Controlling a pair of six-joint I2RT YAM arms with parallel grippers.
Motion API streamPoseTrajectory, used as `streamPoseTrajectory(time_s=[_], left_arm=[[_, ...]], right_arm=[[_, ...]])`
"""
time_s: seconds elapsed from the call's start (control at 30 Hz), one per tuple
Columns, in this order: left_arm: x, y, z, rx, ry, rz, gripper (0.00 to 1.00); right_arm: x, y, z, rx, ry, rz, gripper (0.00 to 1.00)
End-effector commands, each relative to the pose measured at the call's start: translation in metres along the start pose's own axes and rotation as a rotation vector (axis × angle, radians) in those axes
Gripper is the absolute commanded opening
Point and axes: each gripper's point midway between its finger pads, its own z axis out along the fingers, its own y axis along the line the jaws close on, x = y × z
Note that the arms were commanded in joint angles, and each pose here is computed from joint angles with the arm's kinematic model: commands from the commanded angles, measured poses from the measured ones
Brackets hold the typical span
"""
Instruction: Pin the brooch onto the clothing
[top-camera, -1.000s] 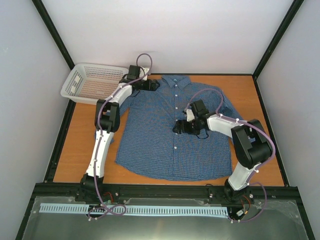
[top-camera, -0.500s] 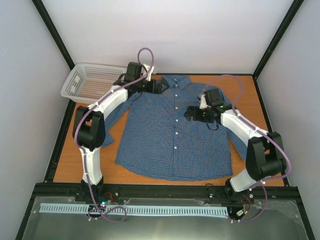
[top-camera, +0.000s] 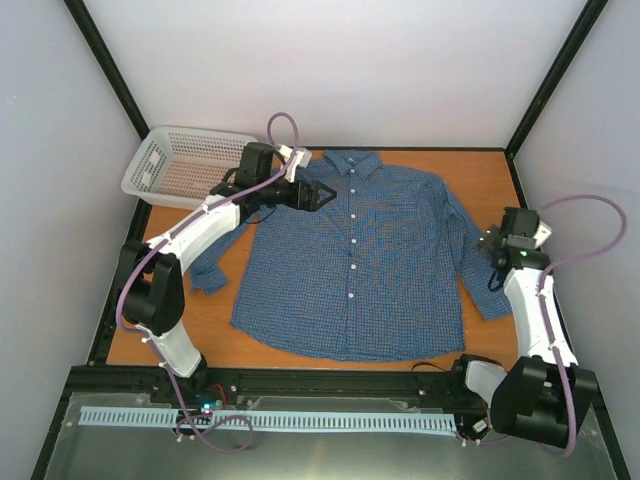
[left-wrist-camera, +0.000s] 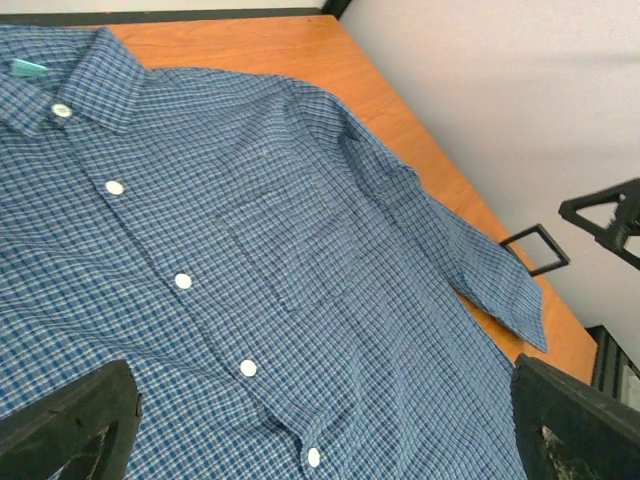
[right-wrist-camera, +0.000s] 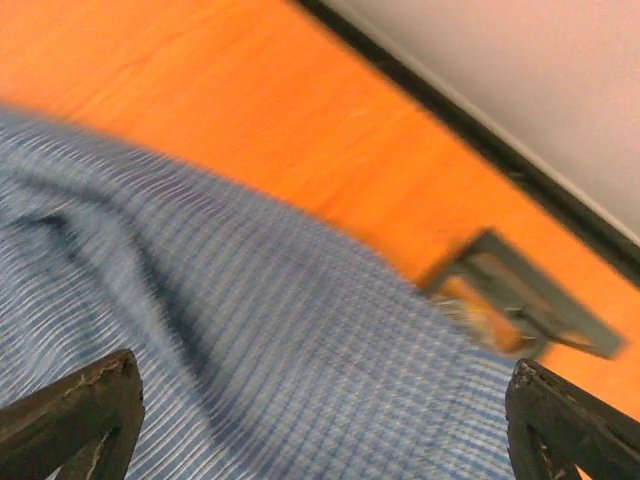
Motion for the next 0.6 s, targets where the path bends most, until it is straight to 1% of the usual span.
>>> streamPoseTrajectory(time_s=[0.0, 0.1, 0.23, 0.4, 0.57], left_arm=[[0.004, -0.016, 0.000, 0.072, -0.009, 0.032, 1.00], [0.008, -0.017, -0.001, 0.081, -0.006, 0.026, 1.00], [0.010, -0.019, -0.001, 0.095, 0.001, 0.019, 1.00], [0.005, -0.023, -0.001, 0.113, -0.019, 0.033, 1.00], [0.007, -0.022, -0.001, 0.110, -0.017, 0.036, 1.00]], right_arm=[[-0.013, -0.065, 0.000, 0.234, -0.024, 0.138, 0.95], [-0.015, -0.096, -0.003, 0.361, -0.027, 0.225, 0.96], [-0.016, -0.113, 0.002, 0.467, -0.024, 0.252, 1.00], [-0.020, -0.111, 0.018, 0.457, -0.022, 0.283, 1.00], [-0.018, -0.111, 0.036, 0.450, 0.014, 0.332, 1.00]])
